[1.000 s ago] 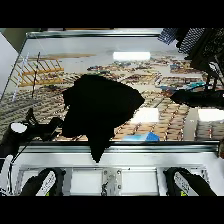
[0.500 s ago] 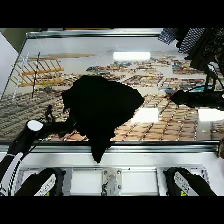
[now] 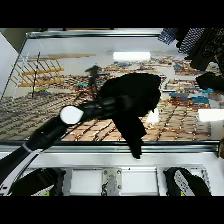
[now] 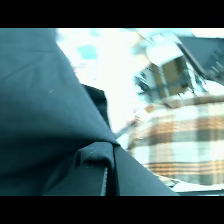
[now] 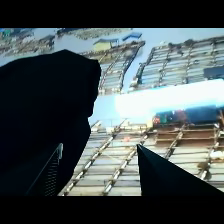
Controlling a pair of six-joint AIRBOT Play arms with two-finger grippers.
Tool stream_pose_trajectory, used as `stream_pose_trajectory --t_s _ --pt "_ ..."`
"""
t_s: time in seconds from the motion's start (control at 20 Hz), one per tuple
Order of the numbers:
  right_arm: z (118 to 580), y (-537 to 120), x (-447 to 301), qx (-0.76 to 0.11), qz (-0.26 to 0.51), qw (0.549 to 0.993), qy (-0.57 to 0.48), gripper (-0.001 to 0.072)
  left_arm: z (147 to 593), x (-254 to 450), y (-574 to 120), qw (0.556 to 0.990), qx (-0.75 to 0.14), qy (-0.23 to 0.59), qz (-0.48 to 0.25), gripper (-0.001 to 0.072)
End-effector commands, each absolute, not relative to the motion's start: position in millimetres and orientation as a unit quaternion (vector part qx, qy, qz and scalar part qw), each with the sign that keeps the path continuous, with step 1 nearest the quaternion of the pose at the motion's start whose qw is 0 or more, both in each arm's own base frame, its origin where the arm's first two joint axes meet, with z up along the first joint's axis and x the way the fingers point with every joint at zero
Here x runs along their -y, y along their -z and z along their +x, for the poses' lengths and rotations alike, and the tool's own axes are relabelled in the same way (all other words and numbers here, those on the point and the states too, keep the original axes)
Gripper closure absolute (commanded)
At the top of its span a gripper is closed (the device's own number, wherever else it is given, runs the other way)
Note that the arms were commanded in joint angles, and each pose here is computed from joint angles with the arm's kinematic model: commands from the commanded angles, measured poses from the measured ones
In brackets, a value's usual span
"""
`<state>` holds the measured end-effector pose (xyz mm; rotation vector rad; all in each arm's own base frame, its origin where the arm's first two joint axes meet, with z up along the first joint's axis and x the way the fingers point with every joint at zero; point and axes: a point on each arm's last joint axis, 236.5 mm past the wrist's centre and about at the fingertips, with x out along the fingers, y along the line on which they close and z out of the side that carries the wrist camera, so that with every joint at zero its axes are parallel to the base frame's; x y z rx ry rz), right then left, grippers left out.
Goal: Fold the clothes and pants, and hang the long-sleeved shirts on hangers.
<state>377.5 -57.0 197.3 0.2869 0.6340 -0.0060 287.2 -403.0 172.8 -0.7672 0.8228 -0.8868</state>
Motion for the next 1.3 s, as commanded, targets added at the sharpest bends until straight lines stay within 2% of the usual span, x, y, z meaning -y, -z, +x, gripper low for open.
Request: stream_pose_trajectory --t_s 0.0,0.05,0.1,0.15,0.2,0.3,0.45,0.6,0.75,0.85,0.9,0.95,1.1,1.25 --pt "373.3 -210.9 69.5 -0.291 0.137 0.947 0.02 0.0204 274.7 478.5 -170.2 0.742 -0.377 0.444 -0.334 0.0698" --pt "372.6 -209.2 68.7 -0.295 0.137 0.945 0.019 0.0204 278.8 489.4 -157.5 0.737 -0.391 0.445 -0.326 0.069" --pt "372.7 -209.3 68.9 -0.295 0.137 0.946 0.019 0.0204 286.7 492.1 -150.7 0.732 -0.403 0.444 -0.322 0.0457" --pt "372.6 -209.2 68.9 -0.295 0.137 0.945 0.019 0.0204 298.5 486.6 -147.7 0.728 -0.415 0.443 -0.319 0.0139" --pt "372.0 -208.4 70.5 -0.297 0.133 0.945 0.022 0.0204 310.8 473.9 -146.7 0.723 -0.426 0.441 -0.318 0.0114" --pt "366.6 -200.0 69.4 -0.316 0.129 0.94 0.021 0.0204 336.7 429.5 -145.9 0.735 -0.43 0.427 -0.304 0.0114" --pt "355.9 -170.8 58.3 -0.363 0.134 0.922 0.007 0.0204 359.0 335.7 -108.7 0.774 -0.454 0.348 -0.27 0.0113" --pt "336.8 -111.8 30.7 -0.439 0.148 0.886 -0.025 0.0203 343.1 244.0 -32.6 0.778 -0.525 0.245 -0.242 0.0113" --pt "308.1 -50.4 -15.1 -0.516 0.148 0.84 -0.076 0.0201 318.9 188.4 31.5 0.748 -0.58 0.163 -0.279 0.0113" --pt "285.3 -24.2 -50.4 -0.558 0.137 0.809 -0.121 0.0192 301.8 175.6 63.6 0.724 -0.611 0.136 -0.289 0.0113" --pt "275.6 -17.2 -64.0 -0.573 0.129 0.797 -0.14 0.0133 293.6 178.4 75.3 0.713 -0.625 0.139 -0.286 0.0113" --pt "266.8 -12.7 -75.8 -0.585 0.122 0.786 -0.157 -0.0008 286.2 188.0 81.1 0.699 -0.637 0.155 -0.284 0.0113" --pt "245.4 -11.5 -94.3 -0.612 0.108 0.76 -0.191 -0.0008 269.7 223.2 92.0 0.669 -0.656 0.207 -0.281 0.0113" --pt "235.0 -22.2 -107.9 -0.611 0.122 0.752 -0.215 -0.0008 259.3 238.0 101.3 0.651 -0.67 0.217 -0.282 0.0113"
